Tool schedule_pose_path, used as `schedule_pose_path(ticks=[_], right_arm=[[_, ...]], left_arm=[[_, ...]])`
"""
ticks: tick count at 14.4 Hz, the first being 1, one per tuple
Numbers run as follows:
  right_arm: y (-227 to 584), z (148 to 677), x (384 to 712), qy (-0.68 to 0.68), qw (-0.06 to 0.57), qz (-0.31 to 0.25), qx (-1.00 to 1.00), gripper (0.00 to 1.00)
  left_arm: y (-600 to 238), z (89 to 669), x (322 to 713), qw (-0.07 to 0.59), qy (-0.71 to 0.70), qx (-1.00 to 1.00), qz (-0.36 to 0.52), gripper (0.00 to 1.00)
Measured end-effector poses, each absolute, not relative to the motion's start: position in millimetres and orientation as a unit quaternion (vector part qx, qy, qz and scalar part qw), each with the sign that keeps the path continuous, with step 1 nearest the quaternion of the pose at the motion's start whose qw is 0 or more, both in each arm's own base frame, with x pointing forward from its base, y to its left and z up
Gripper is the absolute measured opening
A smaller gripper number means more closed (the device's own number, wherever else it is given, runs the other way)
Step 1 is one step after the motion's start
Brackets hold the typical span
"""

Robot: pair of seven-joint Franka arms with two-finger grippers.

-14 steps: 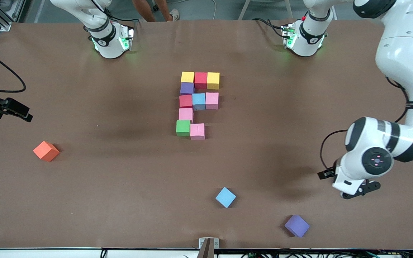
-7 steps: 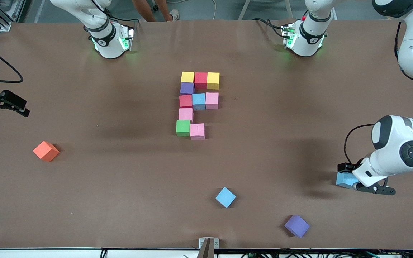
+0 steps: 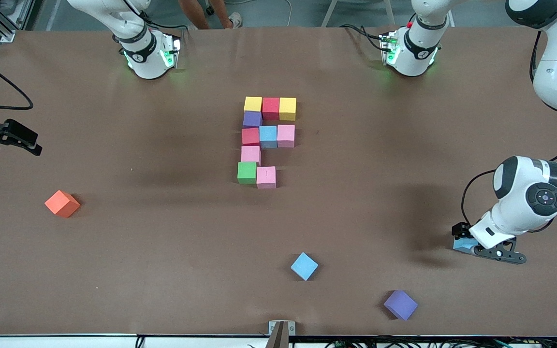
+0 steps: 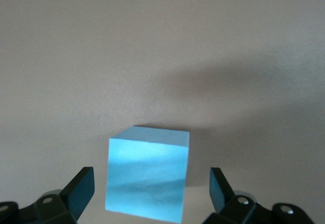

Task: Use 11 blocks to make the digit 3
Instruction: 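Grasp the blue cube with the left gripper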

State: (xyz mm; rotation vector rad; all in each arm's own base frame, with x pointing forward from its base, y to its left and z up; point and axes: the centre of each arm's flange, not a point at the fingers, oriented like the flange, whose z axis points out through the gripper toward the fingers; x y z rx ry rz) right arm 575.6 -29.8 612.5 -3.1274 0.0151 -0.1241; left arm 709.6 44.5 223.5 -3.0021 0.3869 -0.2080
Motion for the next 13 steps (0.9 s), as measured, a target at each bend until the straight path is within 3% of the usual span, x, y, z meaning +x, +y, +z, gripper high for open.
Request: schedule_pose_path(ticks=[3, 7, 13], right_arm=[[-22.1, 613.1, 576.0, -0.003, 0.004, -0.040, -0.999, 1.00], [-28.7, 613.0, 575.7, 0.002, 0.001, -0.040, -0.999, 1.00], [-27.0, 612.9, 575.7, -0.002, -0.005, -0.039, -0.999, 1.00]], left_arm=[[57.3, 208.5, 708.6, 0.052, 0.129, -0.987, -0.082, 1.00], [65.8, 203.8, 707.9, 0.043, 0.089, -0.991, -0.087, 0.63], [13.8, 231.9, 702.1, 0.027, -0.064, -0.997, -0.035, 0.61]])
